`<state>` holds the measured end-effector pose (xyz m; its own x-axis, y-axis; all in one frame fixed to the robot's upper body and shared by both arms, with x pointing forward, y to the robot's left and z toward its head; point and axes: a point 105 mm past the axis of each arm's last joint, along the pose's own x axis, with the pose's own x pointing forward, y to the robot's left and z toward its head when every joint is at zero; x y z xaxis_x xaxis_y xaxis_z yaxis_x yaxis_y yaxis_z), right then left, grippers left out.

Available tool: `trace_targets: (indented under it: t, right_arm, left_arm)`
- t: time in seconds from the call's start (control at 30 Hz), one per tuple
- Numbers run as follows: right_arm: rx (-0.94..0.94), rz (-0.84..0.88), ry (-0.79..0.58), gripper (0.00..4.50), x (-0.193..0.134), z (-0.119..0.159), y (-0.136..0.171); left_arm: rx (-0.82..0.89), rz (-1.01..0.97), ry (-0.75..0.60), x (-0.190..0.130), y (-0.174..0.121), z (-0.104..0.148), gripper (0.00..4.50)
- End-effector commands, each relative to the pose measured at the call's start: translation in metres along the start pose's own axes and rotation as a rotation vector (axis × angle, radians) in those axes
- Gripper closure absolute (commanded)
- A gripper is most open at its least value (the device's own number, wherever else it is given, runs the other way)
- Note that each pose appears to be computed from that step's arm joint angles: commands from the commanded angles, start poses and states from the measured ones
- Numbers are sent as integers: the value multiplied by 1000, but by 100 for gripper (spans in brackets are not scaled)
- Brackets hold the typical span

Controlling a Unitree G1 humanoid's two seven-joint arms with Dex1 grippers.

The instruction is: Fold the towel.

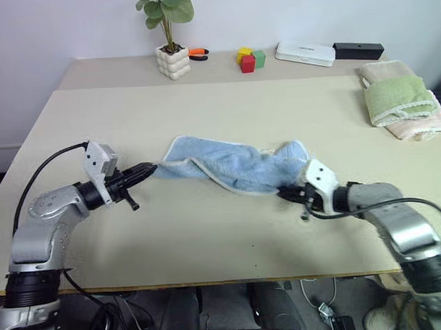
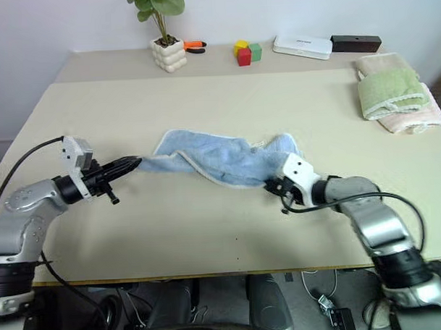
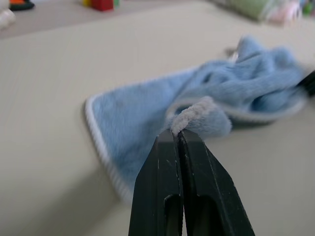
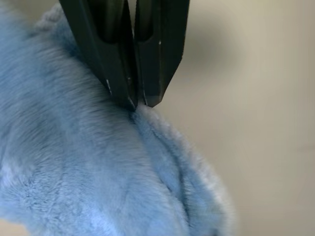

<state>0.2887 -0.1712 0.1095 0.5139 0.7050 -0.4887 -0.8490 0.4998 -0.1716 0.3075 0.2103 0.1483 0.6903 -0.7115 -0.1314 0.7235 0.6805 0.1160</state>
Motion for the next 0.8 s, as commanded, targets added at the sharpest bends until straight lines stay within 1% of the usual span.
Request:
trace_targets:
  t: [0.03,0.1,0.23,0.3,0.33,0.4,0.47,0.5,0.53,0.57,0.63,0.67,0.73,0.8]
  right_arm:
    - [-18,84,-23,447,-30,21,9]
    - [-26,89,5,447,-40,19,7]
    - [-9,105,20,447,-55,20,8]
    - [-26,77,34,447,-58,19,3]
    - [-38,39,25,447,-58,21,-4]
    - [-70,-70,-37,447,-54,33,-27]
    - [-141,-224,-68,447,-51,45,-60]
    - [-168,-262,-67,447,-50,47,-69]
    - [-214,-347,-102,447,-48,59,-87]
    - [-242,-397,-127,447,-46,67,-98]
    - [-342,-538,-178,447,-42,94,-126]
    - [-373,-571,-186,447,-40,101,-133]
    - [-444,-695,-224,447,-40,123,-151]
    - [-570,-863,-306,447,-52,161,-165]
  left_arm:
    - [99,-36,8,-9,0,7,450]
    - [102,-59,29,-14,1,5,450]
    - [103,-150,74,-20,-11,1,450]
    - [107,-145,74,-20,-10,1,450]
    - [124,-122,68,-17,-6,2,450]
    - [140,-83,48,-9,5,5,450]
    - [217,-8,26,3,23,13,450]
    - [248,13,16,7,28,16,450]
    - [295,81,-7,15,43,24,450]
    - [323,124,-24,20,53,29,450]
    - [437,289,-78,34,84,56,450]
    - [469,334,-97,37,93,65,450]
    - [524,454,-172,39,113,97,450]
    - [585,642,-272,27,136,144,450]
